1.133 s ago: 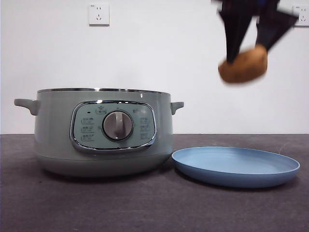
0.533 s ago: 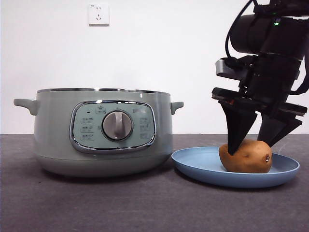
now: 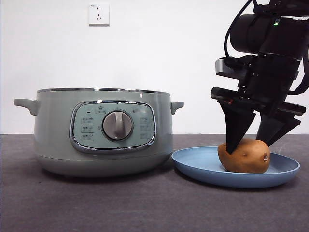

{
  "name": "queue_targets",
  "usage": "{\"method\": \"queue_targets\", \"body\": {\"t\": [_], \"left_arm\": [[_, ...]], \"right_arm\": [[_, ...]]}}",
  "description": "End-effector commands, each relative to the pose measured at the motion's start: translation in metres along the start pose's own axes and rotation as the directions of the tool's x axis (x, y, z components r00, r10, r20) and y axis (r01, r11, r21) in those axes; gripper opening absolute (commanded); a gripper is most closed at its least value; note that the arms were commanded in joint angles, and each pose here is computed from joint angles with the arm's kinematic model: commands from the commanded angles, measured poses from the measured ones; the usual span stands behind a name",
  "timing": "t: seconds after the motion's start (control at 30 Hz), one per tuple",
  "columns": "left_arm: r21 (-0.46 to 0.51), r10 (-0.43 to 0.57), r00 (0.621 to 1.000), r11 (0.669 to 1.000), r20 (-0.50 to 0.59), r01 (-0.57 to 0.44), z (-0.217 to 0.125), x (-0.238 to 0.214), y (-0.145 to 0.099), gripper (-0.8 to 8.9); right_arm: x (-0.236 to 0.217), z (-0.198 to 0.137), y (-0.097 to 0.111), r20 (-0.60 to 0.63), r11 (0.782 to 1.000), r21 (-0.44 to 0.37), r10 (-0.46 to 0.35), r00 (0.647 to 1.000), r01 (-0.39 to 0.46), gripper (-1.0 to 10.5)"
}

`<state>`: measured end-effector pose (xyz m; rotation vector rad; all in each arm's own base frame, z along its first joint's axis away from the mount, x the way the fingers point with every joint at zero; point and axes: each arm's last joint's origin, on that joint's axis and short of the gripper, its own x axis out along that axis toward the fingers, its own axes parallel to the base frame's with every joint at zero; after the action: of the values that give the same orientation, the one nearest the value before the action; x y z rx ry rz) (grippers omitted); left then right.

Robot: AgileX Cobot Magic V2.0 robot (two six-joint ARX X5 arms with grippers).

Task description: Take the potato out from the steamer,put the potato on the plate,close the lid

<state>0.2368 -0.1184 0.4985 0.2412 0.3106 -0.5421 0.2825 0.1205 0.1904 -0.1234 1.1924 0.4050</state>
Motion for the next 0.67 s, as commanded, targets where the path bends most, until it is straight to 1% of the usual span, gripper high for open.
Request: {"method": "queue_targets", "body": {"t": [0.03, 0.17, 0.27, 0.33, 0.43, 0.53, 0.67], "left_arm": [[0.013, 0.011, 0.997, 1.0, 0.07, -0.012, 0.008, -0.009, 0.001, -0.08], [0.013, 0.011, 0.997, 1.0, 0.071, -0.012, 0.008, -0.009, 0.001, -0.08], [0.013, 0.01, 0.997, 1.0, 0.07, -0.011, 0.008, -0.009, 0.001, -0.08], [0.013, 0.01, 0.998, 1.0, 0.068, -0.011, 0.008, -0.009, 0.001, -0.08], [0.012, -0.006, 0.998, 1.0, 0.061, 0.005, 0.007, -0.006, 0.001, -0.08], [-0.024, -0.062, 0.997, 0.998, 0.048, 0.063, 0.003, 0.004, 0.004, -0.08], [-0.055, -0.087, 0.996, 0.995, -0.005, 0.087, -0.004, 0.022, 0.011, -0.08]], "right_arm": [[0.005, -0.003, 0.0, -0.017, 1.0, 0.007, -0.002, 1.0, 0.002, 5.7], [-0.004, 0.001, 0.001, -0.015, 1.0, 0.006, -0.002, 1.0, 0.002, 5.7], [-0.025, 0.008, 0.003, 0.002, 1.0, 0.006, -0.002, 1.0, 0.002, 5.7], [-0.043, 0.012, 0.005, 0.036, 1.0, 0.003, 0.0, 0.999, 0.0, 5.7], [-0.078, 0.017, 0.009, 0.123, 1.0, -0.007, 0.005, 0.992, -0.004, 5.7], [-0.117, 0.017, 0.013, 0.245, 1.0, -0.021, 0.014, 0.969, -0.01, 5.6], [-0.17, 0.008, 0.018, 0.399, 0.999, -0.037, 0.024, 0.917, -0.01, 5.6]]}}
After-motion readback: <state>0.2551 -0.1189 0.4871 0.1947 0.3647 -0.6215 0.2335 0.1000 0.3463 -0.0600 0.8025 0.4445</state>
